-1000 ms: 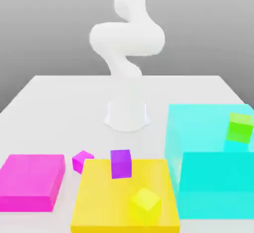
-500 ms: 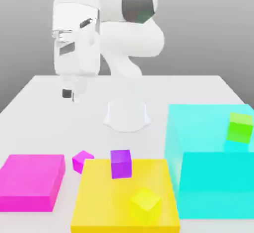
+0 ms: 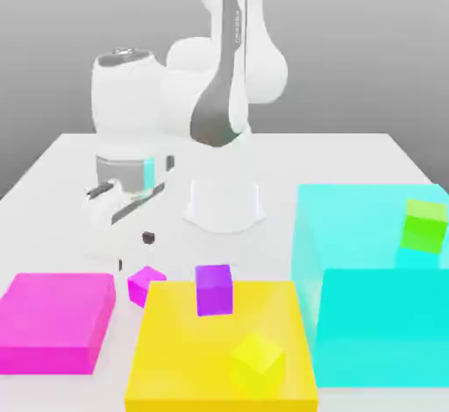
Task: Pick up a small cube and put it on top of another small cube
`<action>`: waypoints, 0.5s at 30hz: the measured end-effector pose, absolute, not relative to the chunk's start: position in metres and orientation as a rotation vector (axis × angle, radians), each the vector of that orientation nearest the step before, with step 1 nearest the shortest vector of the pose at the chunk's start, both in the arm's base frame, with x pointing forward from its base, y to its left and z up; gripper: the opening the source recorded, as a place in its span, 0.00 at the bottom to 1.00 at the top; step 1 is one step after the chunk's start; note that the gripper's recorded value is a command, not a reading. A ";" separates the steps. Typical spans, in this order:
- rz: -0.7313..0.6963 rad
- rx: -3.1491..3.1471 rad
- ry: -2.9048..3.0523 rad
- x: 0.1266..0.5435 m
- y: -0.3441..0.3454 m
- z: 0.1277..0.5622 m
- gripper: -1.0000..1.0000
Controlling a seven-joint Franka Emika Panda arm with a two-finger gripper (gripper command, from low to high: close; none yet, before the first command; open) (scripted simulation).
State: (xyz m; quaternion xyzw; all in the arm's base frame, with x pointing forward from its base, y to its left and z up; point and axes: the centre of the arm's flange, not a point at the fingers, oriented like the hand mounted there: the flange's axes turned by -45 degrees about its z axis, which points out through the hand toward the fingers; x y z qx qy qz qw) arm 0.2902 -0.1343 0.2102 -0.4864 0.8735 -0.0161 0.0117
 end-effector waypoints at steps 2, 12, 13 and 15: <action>-0.011 -1.411 2.799 0.277 -0.134 0.194 0.50; 0.005 -1.373 2.821 0.273 -0.133 0.130 0.00; 0.005 -1.373 2.821 0.273 -0.133 0.130 0.00; 0.003 -1.372 2.821 0.273 -0.133 0.130 0.00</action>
